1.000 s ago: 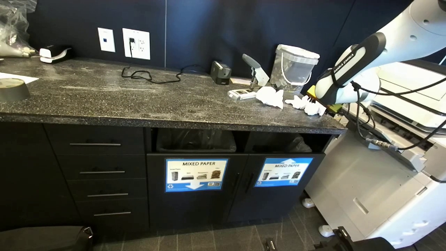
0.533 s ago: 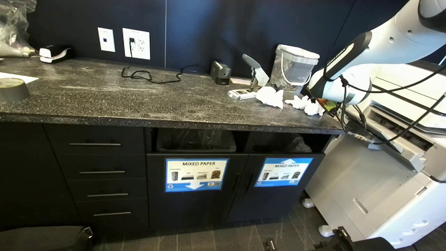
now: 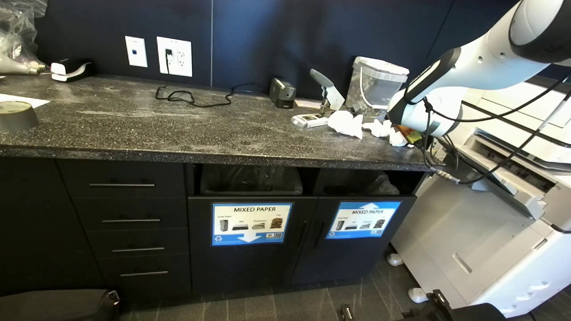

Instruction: Put three crumpled papers inside the bin on the right

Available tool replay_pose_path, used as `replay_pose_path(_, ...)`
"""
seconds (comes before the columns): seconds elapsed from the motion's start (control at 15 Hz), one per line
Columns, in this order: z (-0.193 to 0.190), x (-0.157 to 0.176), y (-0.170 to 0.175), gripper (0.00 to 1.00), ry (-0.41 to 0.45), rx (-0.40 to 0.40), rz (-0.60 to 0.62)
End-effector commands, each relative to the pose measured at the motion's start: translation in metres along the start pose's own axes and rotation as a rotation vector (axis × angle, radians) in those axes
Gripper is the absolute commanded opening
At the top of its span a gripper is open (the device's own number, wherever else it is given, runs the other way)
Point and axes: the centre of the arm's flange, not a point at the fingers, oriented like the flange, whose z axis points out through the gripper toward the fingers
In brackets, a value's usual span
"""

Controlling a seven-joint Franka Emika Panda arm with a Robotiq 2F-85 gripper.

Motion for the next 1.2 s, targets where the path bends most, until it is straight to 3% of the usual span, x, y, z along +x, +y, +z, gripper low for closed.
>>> replay_pose_path(0.0, 0.020, 0.010, -0.008, 1.00, 0.022, 0.015, -0.010)
replay_pose_path(0.2, 0.026, 0.011, -0.007, 0.97, 0.032, 0.006, -0.025)
replay_pose_path(0.27, 0.026, -0.005, -0.012, 0.74, 0.043, 0.002, -0.043)
replay_pose_path(0.4, 0.033, 0.014, -0.003, 0.70, 0.039, -0.012, -0.046)
replay_pose_path(0.47, 0.033, -0.006, -0.010, 0.63, 0.050, -0.015, -0.064)
replay_pose_path(0.6, 0.040, 0.017, 0.000, 0.46, 0.043, -0.026, -0.063)
replay_pose_path(0.67, 0.036, -0.010, -0.008, 0.39, 0.060, -0.030, -0.090)
replay_pose_path(0.8, 0.042, 0.017, 0.001, 0.24, 0.052, -0.037, -0.084)
replay_pose_path(0.93, 0.038, -0.008, -0.007, 0.08, 0.069, -0.044, -0.118)
replay_pose_path(1.0, 0.043, 0.011, -0.002, 0.06, 0.059, -0.046, -0.117)
replay_pose_path(1.13, 0.037, -0.020, -0.011, 0.04, 0.062, -0.049, -0.215)
